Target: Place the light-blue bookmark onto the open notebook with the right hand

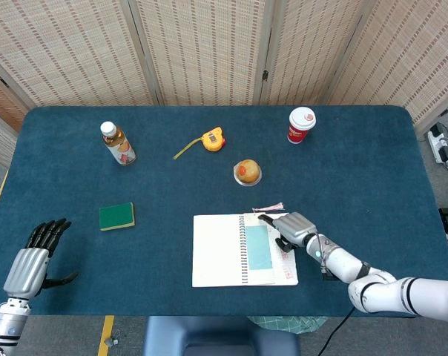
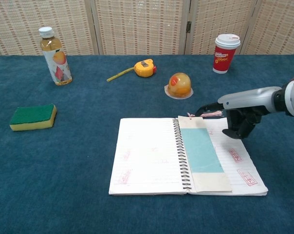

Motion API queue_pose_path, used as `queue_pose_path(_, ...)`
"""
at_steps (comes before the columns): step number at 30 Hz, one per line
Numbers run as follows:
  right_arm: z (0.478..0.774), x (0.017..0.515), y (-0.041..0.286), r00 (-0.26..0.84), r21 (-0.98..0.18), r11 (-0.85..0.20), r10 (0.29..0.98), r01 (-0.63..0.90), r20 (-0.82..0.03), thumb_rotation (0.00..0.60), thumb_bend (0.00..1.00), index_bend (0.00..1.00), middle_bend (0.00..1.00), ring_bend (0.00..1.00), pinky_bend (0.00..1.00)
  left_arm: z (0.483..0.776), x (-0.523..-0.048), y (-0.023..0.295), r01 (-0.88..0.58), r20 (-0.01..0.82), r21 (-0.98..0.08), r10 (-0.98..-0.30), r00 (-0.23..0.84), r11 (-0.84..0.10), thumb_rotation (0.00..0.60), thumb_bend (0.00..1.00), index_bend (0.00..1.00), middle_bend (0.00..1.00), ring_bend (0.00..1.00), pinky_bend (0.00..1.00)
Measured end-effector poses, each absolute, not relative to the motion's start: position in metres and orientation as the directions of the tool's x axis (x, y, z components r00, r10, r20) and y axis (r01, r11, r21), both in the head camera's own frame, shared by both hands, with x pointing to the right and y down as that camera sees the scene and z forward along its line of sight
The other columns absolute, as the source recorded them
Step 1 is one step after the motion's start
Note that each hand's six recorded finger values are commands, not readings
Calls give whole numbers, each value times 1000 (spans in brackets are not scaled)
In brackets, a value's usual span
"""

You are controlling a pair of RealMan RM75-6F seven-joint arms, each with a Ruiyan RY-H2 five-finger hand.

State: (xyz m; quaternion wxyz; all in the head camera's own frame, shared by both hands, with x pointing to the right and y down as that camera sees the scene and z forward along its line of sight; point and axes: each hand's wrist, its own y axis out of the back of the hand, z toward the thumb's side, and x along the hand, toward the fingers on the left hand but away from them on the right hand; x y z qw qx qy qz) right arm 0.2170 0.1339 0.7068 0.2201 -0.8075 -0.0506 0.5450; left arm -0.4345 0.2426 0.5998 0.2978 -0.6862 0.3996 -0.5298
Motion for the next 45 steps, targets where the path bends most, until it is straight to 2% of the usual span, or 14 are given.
queue_pose_path(10, 722, 202, 115, 382, -400, -908, 329, -122, -864, 600, 639, 0, 1000, 1000, 1000, 604, -437, 241, -230, 500, -828, -859, 111, -512, 600, 130, 128, 101, 22, 61)
queue_pose_path(22, 731, 195, 121, 386, -380, -912, 299, -153, -873, 600, 638, 0, 1000, 1000, 1000, 605, -438, 241, -232, 501, -828, -859, 106, -511, 600, 130, 128, 102, 22, 61)
queue_pose_path(45, 726, 203, 125, 378, -372, -912, 288, -172, -880, 600, 639, 0, 1000, 1000, 1000, 605, -436, 242, -226, 500, -828, -858, 114, -513, 600, 129, 128, 102, 22, 61)
